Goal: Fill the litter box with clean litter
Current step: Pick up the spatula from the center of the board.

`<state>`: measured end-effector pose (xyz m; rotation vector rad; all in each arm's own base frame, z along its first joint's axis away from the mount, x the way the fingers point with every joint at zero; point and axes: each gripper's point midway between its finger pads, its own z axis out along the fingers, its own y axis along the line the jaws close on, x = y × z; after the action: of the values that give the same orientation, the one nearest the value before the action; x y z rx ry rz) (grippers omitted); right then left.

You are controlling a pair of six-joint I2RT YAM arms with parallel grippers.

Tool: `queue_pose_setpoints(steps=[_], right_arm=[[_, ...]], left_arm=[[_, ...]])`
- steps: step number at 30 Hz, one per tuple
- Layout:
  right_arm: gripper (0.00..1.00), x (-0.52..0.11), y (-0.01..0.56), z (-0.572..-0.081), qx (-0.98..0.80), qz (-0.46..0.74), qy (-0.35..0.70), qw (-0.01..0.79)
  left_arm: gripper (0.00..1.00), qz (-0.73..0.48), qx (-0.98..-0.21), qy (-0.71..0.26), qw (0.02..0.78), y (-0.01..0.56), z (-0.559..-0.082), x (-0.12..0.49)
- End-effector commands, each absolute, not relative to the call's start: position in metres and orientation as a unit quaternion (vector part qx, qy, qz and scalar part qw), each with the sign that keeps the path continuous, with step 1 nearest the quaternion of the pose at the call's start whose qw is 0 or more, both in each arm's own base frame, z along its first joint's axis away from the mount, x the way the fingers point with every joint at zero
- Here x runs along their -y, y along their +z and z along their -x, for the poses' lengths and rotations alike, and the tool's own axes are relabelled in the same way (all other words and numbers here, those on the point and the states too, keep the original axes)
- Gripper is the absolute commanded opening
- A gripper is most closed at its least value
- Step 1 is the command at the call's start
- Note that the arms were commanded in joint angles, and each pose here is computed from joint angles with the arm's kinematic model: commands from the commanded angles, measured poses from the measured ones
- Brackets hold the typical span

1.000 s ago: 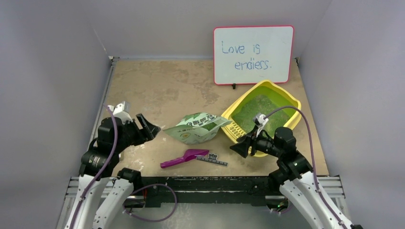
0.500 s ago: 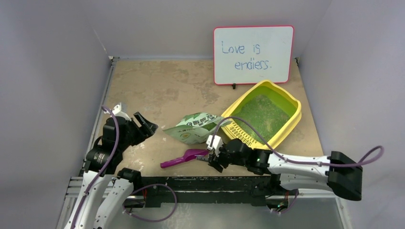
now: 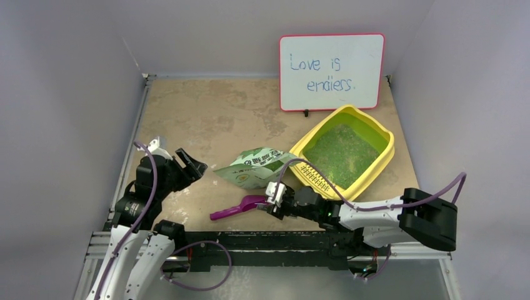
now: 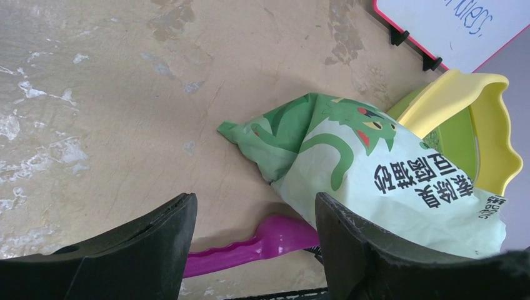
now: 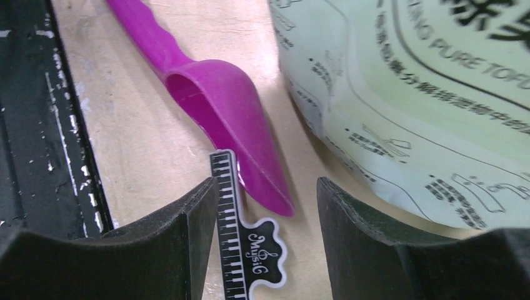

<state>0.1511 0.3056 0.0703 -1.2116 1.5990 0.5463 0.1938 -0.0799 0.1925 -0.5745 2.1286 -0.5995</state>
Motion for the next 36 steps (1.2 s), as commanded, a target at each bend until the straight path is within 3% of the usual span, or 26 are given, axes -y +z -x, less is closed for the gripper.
queue_pose_setpoints(steps=[1, 13, 26, 31, 36], right_arm=[[0.6, -0.321, 0.085, -0.146, -0.624, 0.507, 0.261, 0.534], [0.51, -0.325, 0.074, -0.164, -0.629, 0.5, 0.222, 0.552], [0.1, -0.331, 0.084, -0.17, -0.616, 0.5, 0.216, 0.57], [0.01, -0.338, 0.1, -0.169, -0.609, 0.508, 0.221, 0.568], [0.0, -0.342, 0.133, -0.152, -0.567, 0.544, 0.251, 0.565]], left_arm=[[0.68, 0.215, -0.837, -0.252, 0.436, 0.206, -0.204, 0.084], [0.68, 0.215, -0.837, -0.254, 0.435, 0.207, -0.206, 0.085], [0.68, 0.216, -0.84, -0.236, 0.439, 0.207, -0.2, 0.078], [0.68, 0.208, -0.839, -0.233, 0.446, 0.212, -0.198, 0.076], [0.68, 0.198, -0.824, -0.218, 0.484, 0.237, -0.192, 0.065]])
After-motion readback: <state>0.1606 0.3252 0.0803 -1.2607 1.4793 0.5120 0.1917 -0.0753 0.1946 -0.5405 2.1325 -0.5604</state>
